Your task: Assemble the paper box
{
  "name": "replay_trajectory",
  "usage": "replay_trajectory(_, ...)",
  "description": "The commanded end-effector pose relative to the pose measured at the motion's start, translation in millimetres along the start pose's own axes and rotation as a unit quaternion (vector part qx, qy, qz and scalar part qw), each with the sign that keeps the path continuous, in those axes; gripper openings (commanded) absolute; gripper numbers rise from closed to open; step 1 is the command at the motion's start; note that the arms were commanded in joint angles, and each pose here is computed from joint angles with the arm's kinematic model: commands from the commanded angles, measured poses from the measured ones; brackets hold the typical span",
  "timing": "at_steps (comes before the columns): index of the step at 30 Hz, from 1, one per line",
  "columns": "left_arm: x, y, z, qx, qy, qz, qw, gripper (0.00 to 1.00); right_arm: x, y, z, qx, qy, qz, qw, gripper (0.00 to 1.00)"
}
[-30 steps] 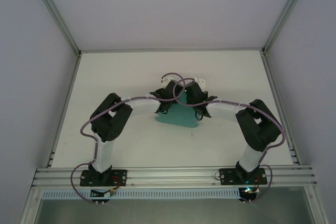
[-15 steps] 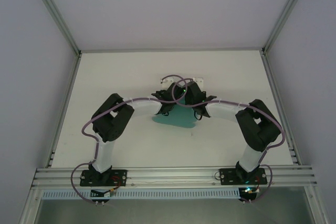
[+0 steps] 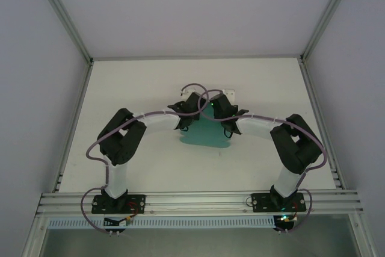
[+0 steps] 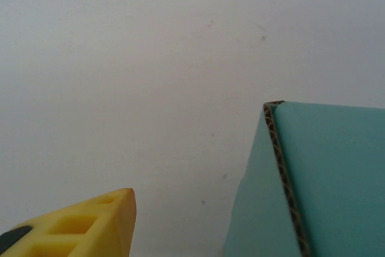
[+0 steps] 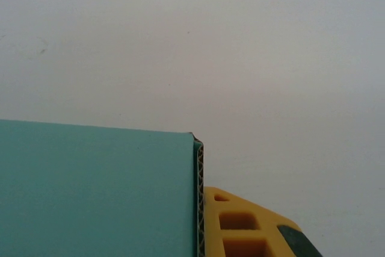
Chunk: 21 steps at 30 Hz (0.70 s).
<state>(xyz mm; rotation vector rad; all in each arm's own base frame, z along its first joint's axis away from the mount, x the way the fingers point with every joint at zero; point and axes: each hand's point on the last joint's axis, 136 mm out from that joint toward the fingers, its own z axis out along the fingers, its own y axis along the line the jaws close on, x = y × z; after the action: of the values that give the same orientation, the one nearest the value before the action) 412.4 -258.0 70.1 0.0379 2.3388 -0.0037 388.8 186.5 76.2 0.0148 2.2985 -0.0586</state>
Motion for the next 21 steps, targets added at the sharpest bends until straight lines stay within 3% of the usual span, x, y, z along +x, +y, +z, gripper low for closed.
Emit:
replay_trajectory(1, -12.5, -1.1, -21.4, 0.050, 0.010, -0.025, 0.998, 0.55, 8.3, -19.9, -0.7, 0.040, 0.015, -0.020, 0.999, 0.00)
replay_trajectory(7, -24.9, -16.8, -42.2, 0.110, 0.004, -0.046, 0.993, 0.72, 7.1, -17.3, -0.3, 0.032, 0.014, -0.018, 0.999, 0.00)
replay_trajectory(14, -29.3, -21.0, -57.1, 0.141, 0.007, -0.054, 0.989, 0.79, 5.5, -13.7, -0.4, 0.023, 0.013, -0.020, 0.999, 0.00)
replay_trajectory(15, -29.8, -20.9, -59.7, 0.146, 0.008, -0.057, 0.988, 0.86, 5.5, -12.7, -0.2, 0.021, 0.014, -0.020, 0.999, 0.00)
replay_trajectory(17, -33.7, -15.0, -66.1, 0.152, 0.005, -0.071, 0.986, 0.98, 3.3, -10.8, -0.8, 0.017, 0.013, -0.026, 0.999, 0.00)
replay_trajectory(21, -43.4, 12.5, -85.8, 0.151, -0.013, -0.102, 0.983, 1.00, -4.4, -5.5, -6.9, 0.008, 0.028, -0.053, 0.998, 0.00)
